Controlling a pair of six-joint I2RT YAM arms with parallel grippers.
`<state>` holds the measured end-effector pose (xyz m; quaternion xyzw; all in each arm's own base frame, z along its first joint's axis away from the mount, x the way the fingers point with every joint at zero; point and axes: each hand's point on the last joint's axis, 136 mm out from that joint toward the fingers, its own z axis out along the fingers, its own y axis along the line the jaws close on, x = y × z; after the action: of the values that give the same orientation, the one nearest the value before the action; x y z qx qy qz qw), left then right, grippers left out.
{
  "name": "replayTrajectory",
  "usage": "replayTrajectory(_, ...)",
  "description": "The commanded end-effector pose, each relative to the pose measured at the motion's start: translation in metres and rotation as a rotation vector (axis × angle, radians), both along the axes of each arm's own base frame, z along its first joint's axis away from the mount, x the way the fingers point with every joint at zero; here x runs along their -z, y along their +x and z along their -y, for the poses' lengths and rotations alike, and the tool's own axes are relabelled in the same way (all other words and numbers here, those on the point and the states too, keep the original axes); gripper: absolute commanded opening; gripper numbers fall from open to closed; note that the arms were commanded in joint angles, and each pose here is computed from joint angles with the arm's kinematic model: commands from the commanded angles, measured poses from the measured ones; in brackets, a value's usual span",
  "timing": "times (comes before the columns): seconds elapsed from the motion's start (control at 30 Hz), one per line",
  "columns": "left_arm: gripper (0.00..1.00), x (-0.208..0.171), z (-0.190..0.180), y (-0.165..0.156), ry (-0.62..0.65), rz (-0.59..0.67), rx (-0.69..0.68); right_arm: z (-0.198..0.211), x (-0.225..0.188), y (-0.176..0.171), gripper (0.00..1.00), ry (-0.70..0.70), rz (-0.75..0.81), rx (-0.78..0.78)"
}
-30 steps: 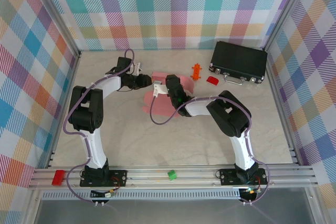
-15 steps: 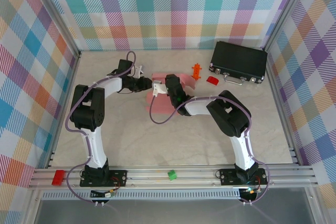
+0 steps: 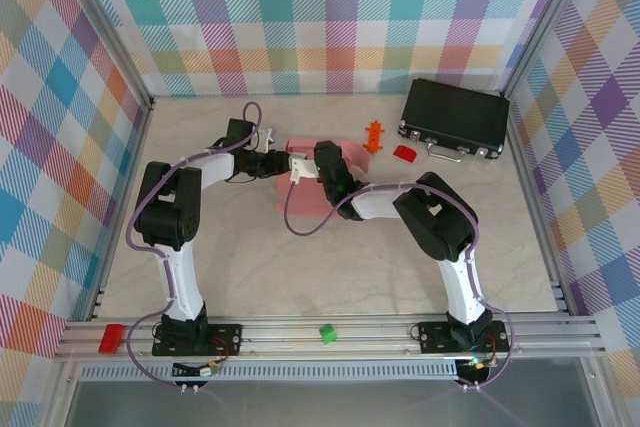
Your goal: Fold the paper box
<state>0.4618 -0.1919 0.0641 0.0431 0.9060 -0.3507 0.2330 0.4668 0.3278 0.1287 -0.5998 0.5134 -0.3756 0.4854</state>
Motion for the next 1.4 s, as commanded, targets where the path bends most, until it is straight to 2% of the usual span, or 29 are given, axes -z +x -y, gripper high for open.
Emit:
replayTrajectory(0.0, 0.40, -0.005, 0.005, 0.013, 0.009, 0.075, -0.009, -0.003, 0.004, -0.001, 0.12, 0.019, -0.010, -0.003)
replayTrajectory(0.3, 0.39, -0.007, 0.007, 0.020, 0.042, 0.148, -0.026, -0.003, 0.005, -0.002, 0.12, 0.024, -0.015, 0.000)
replayTrajectory(0.87, 0.26, -0.016, 0.011, 0.028, 0.115, 0.306, -0.123, -0.003, 0.002, -0.004, 0.12, 0.040, -0.022, 0.007)
replayTrajectory(1.2, 0.32, -0.018, 0.008, 0.032, 0.133, 0.358, -0.150, -0.003, 0.001, -0.004, 0.12, 0.041, -0.024, 0.007)
replayTrajectory(1.37, 0.24, -0.020, 0.013, 0.031, 0.108, 0.371, -0.129, -0.003, 0.000, -0.003, 0.12, 0.044, -0.023, 0.010)
